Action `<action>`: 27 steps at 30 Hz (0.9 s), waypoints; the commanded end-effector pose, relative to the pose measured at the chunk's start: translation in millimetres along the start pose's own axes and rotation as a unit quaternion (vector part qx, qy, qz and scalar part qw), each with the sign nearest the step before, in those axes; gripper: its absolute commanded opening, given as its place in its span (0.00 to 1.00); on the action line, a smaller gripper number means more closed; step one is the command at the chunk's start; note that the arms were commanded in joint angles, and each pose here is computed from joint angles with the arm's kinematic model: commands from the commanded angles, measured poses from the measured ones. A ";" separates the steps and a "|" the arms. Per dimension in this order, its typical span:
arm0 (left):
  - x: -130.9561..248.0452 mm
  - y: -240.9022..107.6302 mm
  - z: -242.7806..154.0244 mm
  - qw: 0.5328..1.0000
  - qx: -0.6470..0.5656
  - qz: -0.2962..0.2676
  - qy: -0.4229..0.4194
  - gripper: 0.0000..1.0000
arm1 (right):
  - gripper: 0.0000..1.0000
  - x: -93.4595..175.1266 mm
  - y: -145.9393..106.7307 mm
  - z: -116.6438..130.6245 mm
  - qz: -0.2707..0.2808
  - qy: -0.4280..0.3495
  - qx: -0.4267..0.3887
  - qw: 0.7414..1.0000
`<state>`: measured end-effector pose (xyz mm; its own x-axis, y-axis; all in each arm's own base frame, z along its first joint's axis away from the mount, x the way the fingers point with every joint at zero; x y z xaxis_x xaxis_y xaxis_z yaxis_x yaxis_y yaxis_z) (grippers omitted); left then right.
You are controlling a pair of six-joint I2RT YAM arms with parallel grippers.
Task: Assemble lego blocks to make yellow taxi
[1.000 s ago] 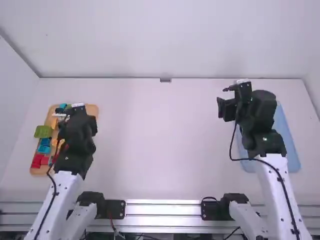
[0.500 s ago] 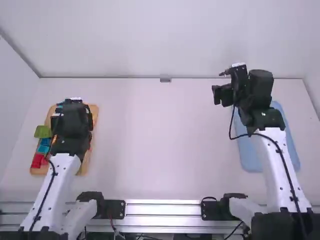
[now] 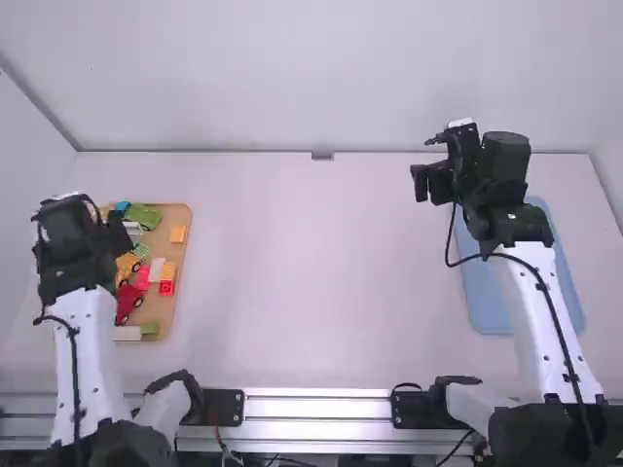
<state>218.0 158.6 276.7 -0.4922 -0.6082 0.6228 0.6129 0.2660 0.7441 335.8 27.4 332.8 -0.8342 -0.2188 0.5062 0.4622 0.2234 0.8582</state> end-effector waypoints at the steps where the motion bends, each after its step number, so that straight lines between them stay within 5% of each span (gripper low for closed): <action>1: -1.7 11.3 1.5 0.995 -0.014 0.016 -0.100 0.99 | 0.98 4.9 13.4 0.6 -0.017 0.001 0.003 1.000; 14: -85.4 38.9 27.0 0.939 -0.134 0.250 -0.196 0.99 | 0.98 4.9 13.4 0.5 -0.017 0.001 0.002 1.000; 27: -154.2 10.1 10.1 0.818 -0.373 0.277 -0.338 0.99 | 0.98 4.9 13.4 0.6 -0.017 0.001 0.002 1.000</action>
<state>293.3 266.2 193.9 -0.0971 0.0503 0.9940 0.9814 -0.1613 0.1040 335.7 28.0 332.9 -0.8340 -0.2204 0.5059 0.4613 0.2247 0.8583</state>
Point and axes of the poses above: each hand's point on the last joint's axis, 136 mm out from that joint toward the fingers, its own x axis back along the fingers, its own z axis along the line the jaws close on, y = z × x, the point moved 8 cm from there along x, back along the fingers, and after that the axes turned 1 degree about -x, right-handed, at the moved point
